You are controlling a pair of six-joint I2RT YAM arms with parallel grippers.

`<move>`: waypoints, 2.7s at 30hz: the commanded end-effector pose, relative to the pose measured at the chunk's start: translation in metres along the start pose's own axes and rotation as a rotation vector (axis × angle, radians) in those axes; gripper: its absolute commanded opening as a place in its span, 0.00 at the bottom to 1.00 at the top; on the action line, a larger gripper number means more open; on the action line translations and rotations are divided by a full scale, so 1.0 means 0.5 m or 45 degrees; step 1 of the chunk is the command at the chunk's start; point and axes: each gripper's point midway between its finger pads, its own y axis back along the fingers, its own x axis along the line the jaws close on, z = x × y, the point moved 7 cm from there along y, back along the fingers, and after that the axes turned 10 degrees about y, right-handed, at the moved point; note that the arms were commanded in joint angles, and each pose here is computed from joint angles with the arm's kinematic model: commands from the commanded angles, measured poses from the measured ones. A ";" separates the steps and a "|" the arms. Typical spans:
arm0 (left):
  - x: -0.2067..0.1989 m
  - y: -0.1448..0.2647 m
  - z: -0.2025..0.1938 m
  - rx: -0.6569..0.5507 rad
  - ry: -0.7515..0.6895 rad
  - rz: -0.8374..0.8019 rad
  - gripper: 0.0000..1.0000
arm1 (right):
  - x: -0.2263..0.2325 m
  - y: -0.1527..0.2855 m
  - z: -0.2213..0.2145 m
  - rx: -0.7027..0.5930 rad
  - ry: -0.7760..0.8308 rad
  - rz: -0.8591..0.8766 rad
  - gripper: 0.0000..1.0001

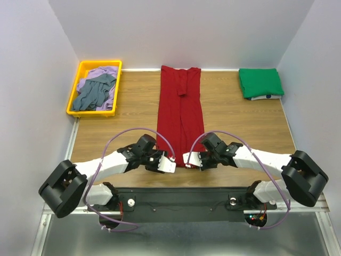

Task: Fold and stack the t-shirts
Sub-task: Fold the tshirt

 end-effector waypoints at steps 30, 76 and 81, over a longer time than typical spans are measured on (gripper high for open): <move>-0.028 0.097 0.142 -0.192 0.247 -0.291 0.00 | -0.024 0.147 0.080 -0.082 -0.163 0.059 0.00; 0.515 0.021 -0.031 -0.121 0.431 0.065 0.01 | -0.515 0.007 -0.131 -0.003 -0.120 -0.245 0.00; 0.541 0.013 -0.031 -0.125 0.446 0.086 0.05 | -0.527 0.002 -0.147 0.022 -0.168 -0.273 0.03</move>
